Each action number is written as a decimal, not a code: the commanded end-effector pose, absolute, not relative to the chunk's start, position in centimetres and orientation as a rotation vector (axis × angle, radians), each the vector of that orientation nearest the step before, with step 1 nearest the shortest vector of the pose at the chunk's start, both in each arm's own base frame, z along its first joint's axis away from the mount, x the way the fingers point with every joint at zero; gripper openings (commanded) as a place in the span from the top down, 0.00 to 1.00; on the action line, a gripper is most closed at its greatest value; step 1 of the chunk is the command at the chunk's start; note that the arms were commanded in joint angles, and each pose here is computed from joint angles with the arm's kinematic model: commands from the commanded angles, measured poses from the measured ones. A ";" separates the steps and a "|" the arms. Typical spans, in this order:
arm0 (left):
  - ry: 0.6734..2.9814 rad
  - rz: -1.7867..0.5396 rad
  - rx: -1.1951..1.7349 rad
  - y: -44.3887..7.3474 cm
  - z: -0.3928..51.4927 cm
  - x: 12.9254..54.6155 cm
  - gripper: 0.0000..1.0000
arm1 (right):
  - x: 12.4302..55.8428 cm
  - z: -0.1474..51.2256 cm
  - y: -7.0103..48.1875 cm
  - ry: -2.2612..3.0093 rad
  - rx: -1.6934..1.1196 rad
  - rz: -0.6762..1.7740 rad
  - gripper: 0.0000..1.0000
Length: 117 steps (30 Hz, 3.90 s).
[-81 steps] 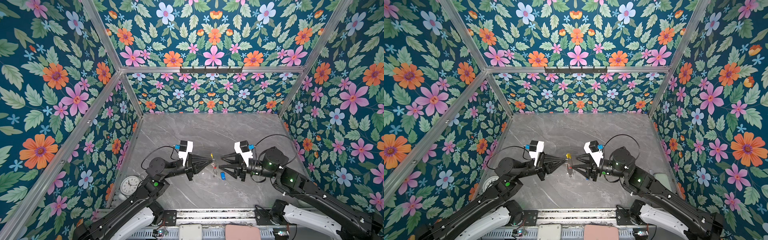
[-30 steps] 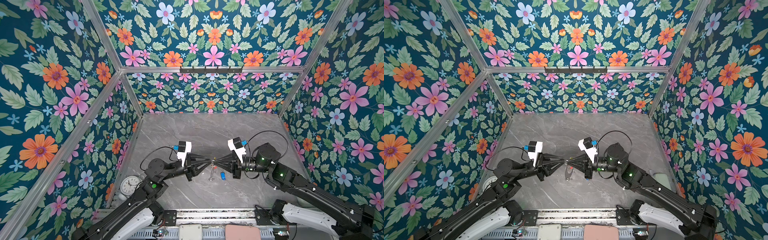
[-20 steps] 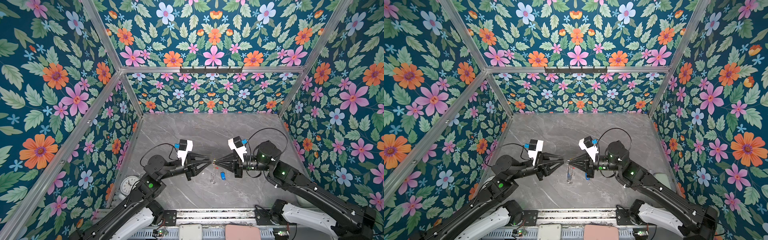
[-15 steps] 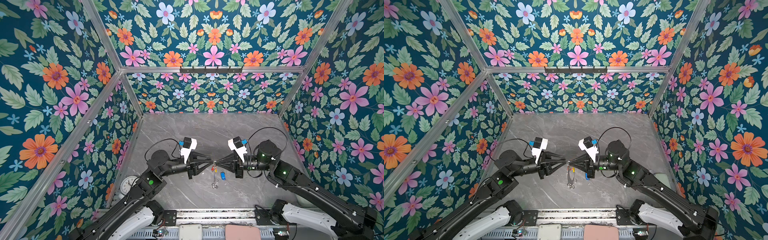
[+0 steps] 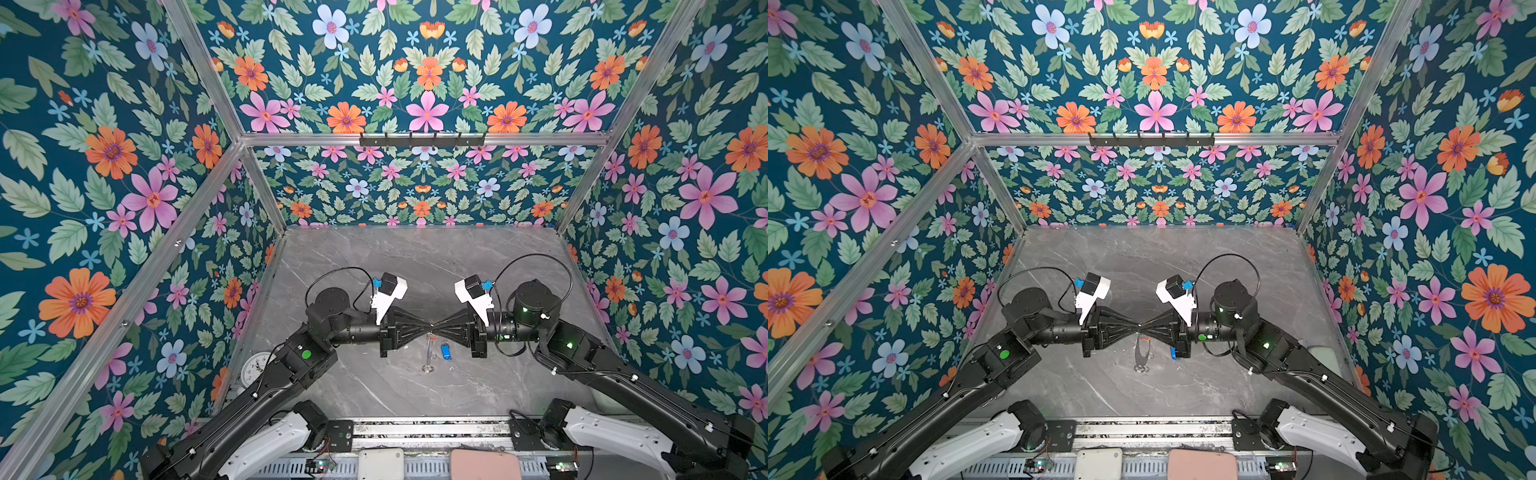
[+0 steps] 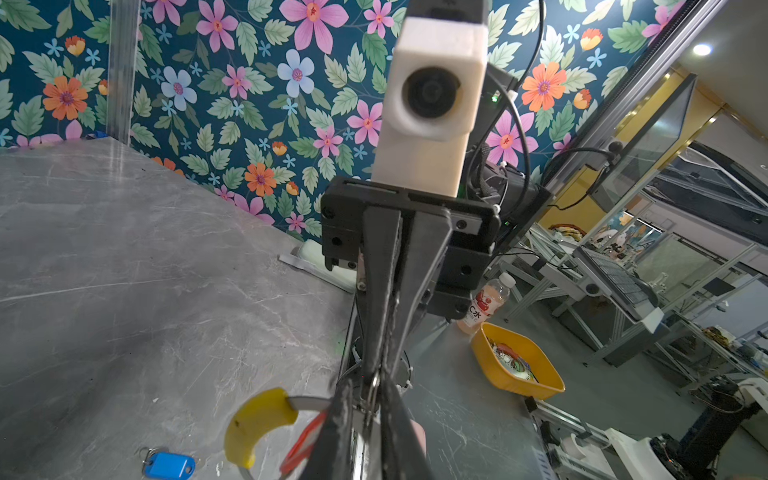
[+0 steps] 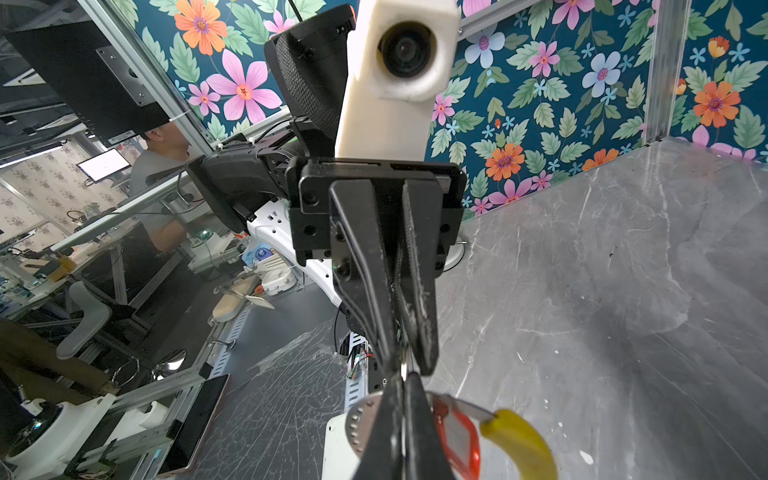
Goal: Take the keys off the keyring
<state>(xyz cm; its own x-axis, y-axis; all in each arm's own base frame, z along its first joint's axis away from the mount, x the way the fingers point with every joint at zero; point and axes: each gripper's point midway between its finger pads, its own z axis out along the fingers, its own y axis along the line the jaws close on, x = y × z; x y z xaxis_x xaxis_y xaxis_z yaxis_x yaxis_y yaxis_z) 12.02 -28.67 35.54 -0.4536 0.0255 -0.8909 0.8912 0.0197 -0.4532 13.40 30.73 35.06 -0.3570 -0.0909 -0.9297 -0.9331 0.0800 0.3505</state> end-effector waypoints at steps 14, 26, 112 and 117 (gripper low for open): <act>1.475 -1.486 0.994 -28.4 36.8 11.8 1.00 | 13.7 35.6 30.9 1.560 -1.041 1.364 1.00; 1.439 -1.489 0.967 -28.2 37.1 11.7 1.00 | 14.0 36.3 30.9 1.545 -1.014 1.361 0.93; 1.347 -1.516 0.765 -27.1 38.0 13.0 1.00 | 13.8 33.1 32.3 1.552 -1.041 1.321 0.94; 1.342 -1.520 0.760 -27.1 38.1 13.0 1.00 | 13.7 33.2 32.3 1.551 -1.052 1.316 1.00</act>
<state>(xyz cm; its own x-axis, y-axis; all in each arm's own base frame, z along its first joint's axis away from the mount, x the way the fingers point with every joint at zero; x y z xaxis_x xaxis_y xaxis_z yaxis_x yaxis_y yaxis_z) 13.07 -27.29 37.08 -0.3998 -0.2043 -0.8935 0.9076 0.0478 -0.4170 13.91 32.26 32.38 -0.3476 -0.0969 -0.9326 -0.9342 0.1206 0.3356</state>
